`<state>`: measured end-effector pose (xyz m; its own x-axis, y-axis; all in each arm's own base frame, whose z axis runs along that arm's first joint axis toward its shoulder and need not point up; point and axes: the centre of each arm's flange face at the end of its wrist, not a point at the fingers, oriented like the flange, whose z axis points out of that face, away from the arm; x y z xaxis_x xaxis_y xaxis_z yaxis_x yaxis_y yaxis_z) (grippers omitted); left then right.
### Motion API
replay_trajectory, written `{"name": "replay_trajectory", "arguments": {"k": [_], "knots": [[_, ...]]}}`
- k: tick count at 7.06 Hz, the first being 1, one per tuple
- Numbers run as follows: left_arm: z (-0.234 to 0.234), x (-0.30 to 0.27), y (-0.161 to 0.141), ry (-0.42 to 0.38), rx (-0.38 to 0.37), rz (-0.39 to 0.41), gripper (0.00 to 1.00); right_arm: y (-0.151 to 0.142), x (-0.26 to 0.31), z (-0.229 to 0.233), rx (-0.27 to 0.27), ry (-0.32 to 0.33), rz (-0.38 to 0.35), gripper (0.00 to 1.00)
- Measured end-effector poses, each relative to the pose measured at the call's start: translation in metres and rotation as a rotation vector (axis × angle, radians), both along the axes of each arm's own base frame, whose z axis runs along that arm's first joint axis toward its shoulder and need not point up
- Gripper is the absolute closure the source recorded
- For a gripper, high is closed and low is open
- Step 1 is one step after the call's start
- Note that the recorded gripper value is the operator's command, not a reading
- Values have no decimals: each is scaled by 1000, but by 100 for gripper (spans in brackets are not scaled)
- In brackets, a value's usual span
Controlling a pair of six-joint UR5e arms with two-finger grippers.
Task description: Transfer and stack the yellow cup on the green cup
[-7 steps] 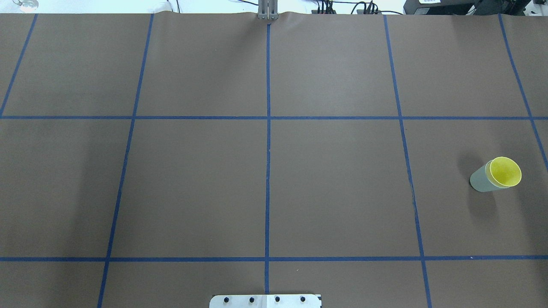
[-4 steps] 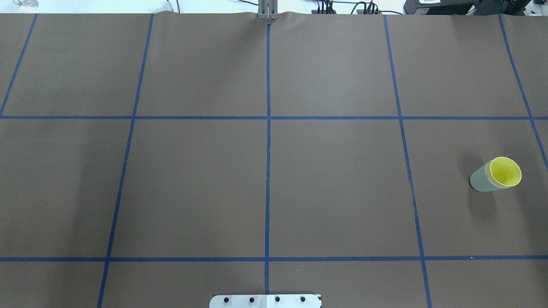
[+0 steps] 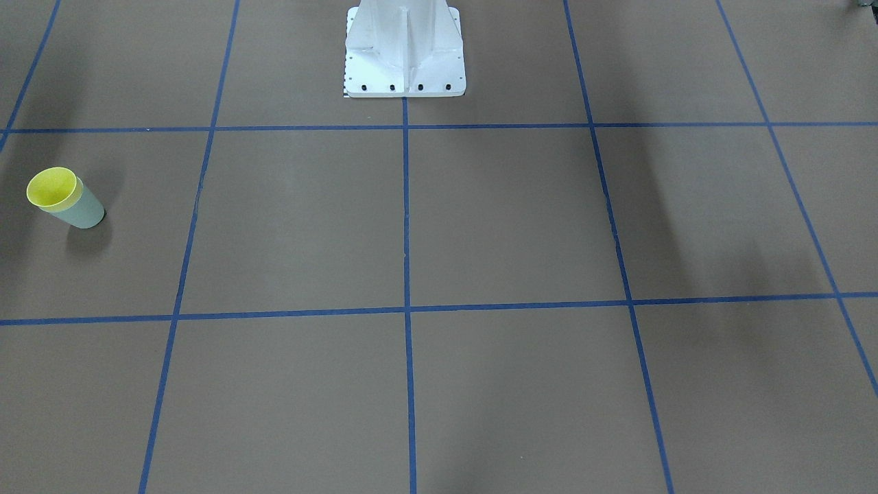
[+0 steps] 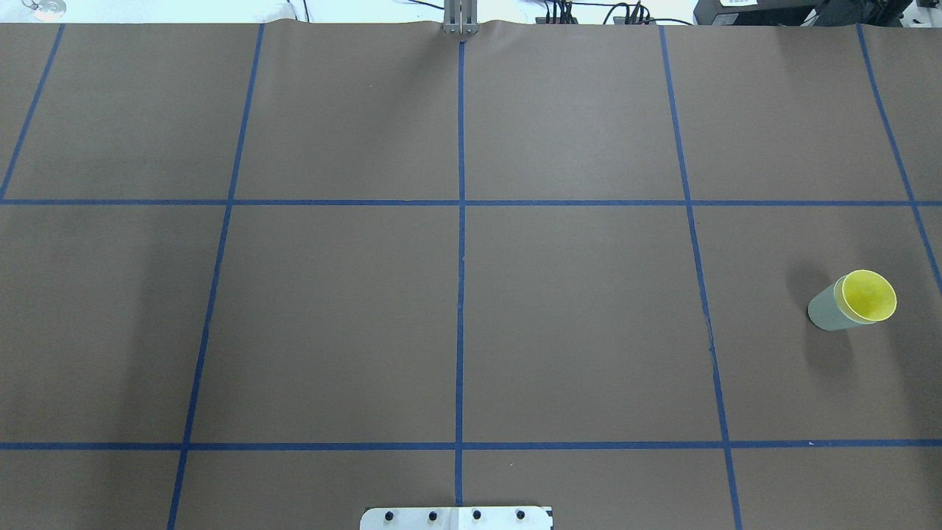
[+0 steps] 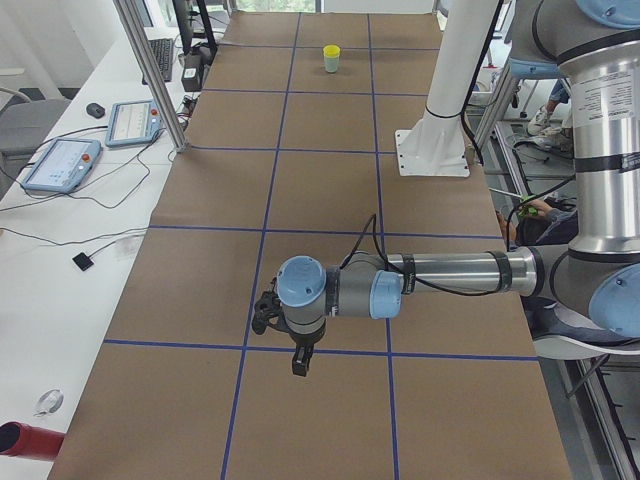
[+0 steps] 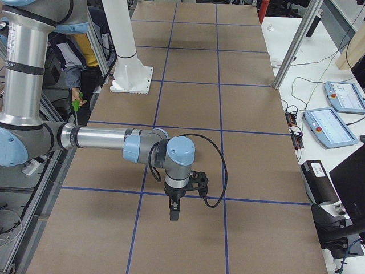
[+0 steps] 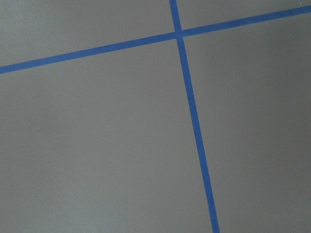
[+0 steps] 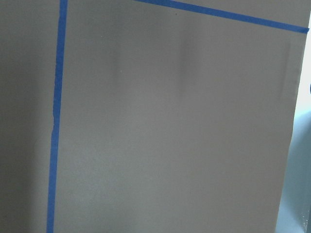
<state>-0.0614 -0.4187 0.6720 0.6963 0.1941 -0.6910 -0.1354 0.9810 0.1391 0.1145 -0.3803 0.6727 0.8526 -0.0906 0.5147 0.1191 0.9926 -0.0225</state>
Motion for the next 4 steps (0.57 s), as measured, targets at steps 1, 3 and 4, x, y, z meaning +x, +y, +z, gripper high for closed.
{"name": "replay_trajectory", "arguments": {"k": [1, 3, 4], "knots": [[1, 0, 1, 0, -2, 0, 0, 0, 0, 0, 0, 0, -1, 0], [5, 0, 6, -1, -13, 0, 0, 0, 0, 0, 1, -1, -1, 0], [7, 0, 8, -1, -17, -1, 0, 0, 0, 0, 1, -2, -2, 0]]}}
